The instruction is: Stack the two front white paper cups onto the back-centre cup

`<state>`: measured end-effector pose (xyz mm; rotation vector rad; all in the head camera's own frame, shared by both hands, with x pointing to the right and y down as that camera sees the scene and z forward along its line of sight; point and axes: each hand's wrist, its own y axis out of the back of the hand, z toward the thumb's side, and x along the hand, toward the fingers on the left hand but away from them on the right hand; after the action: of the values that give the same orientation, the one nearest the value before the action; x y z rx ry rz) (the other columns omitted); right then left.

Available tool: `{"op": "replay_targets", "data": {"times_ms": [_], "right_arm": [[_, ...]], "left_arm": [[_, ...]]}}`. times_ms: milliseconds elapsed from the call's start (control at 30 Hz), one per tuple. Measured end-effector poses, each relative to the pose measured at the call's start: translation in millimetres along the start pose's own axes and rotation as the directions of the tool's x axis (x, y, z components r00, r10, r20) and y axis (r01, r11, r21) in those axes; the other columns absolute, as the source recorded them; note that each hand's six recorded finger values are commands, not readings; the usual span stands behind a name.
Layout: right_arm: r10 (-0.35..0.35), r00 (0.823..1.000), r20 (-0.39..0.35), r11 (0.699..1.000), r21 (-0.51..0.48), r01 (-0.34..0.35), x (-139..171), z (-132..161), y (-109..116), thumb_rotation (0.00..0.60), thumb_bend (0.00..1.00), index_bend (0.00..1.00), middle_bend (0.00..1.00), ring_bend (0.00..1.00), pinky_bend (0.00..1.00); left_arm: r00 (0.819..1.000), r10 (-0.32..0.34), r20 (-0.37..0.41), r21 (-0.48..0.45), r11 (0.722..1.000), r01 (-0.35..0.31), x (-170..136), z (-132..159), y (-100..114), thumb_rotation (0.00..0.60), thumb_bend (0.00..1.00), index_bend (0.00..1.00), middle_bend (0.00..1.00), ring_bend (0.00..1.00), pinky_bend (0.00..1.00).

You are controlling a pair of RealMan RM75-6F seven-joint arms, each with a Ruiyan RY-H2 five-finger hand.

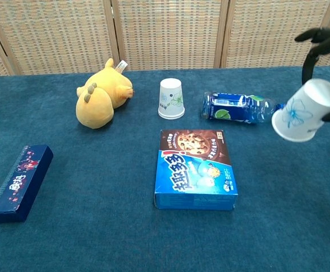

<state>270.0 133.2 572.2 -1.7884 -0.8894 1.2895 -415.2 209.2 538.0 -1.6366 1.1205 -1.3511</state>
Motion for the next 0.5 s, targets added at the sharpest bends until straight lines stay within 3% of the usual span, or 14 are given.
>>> {"op": "replay_targets", "data": {"times_ms": [233,500], "right_arm": [[-0.085,0.996,-0.040,0.996,-0.016,0.084,-39.7,29.1,42.4,0.600,0.15,0.50,0.10,0.00,0.00],[-0.099,0.989,-0.113,0.995,0.002,0.100,-95.0,81.4,37.9,0.600,0.15,0.51,0.10,0.00,0.00]], "left_arm": [[1.000,-0.011,-0.013,0.018,1.000,0.011,3.9,-2.2,-5.6,0.600,0.12,0.15,0.00,0.00,0.00],[0.999,0.007,-0.044,0.039,0.999,-0.005,10.8,-7.9,-9.7,0.600,0.12,0.14,0.00,0.00,0.00]]}}
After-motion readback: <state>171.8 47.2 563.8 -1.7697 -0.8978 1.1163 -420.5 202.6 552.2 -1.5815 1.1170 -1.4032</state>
